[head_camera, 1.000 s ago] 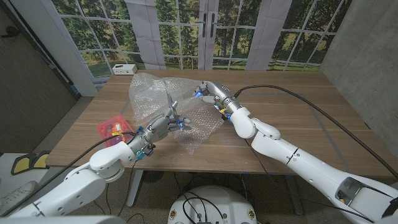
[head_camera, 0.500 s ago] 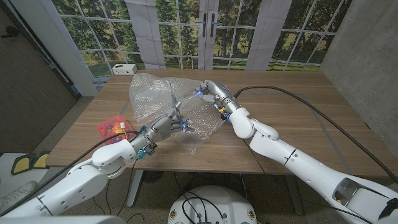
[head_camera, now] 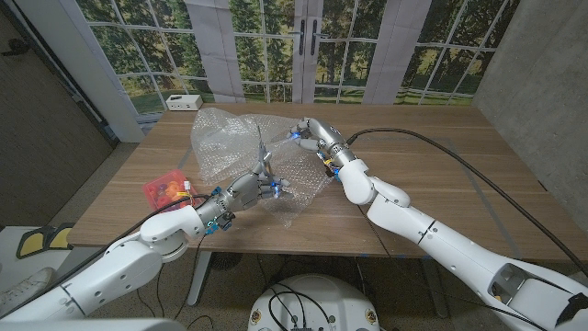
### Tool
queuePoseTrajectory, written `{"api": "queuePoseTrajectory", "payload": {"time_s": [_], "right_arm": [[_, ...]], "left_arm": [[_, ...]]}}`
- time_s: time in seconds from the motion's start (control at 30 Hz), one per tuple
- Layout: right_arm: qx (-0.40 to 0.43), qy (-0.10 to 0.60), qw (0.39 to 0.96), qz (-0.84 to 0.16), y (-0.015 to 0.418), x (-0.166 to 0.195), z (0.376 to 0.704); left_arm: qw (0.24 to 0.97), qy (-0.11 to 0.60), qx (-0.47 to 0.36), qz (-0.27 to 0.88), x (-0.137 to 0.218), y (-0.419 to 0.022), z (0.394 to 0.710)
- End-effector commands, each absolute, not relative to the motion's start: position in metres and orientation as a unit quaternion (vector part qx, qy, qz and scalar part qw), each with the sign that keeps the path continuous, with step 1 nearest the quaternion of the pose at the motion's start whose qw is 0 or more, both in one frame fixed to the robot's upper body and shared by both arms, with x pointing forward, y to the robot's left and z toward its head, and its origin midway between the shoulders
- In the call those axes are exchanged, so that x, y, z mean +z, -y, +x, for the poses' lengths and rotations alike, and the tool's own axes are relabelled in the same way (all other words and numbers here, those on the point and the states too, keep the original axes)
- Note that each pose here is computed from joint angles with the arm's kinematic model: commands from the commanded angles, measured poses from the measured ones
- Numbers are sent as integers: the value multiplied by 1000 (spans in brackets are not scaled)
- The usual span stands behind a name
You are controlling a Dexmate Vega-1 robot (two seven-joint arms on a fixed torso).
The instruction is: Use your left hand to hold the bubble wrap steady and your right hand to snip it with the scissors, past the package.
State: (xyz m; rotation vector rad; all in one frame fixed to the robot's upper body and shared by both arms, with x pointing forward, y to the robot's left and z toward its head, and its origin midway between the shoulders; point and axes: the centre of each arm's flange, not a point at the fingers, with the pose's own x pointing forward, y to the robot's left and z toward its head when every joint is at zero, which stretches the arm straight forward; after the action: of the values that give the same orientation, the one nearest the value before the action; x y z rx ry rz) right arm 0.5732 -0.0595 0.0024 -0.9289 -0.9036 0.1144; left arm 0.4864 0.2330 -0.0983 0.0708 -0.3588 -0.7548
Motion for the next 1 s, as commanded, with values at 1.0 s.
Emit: {"api": "queuePoseTrajectory", "payload": {"time_s": [1.0], "right_arm": [[31, 419, 811, -408, 58, 11, 586]], "left_arm": [[888, 124, -442, 34, -86, -219, 505]]}}
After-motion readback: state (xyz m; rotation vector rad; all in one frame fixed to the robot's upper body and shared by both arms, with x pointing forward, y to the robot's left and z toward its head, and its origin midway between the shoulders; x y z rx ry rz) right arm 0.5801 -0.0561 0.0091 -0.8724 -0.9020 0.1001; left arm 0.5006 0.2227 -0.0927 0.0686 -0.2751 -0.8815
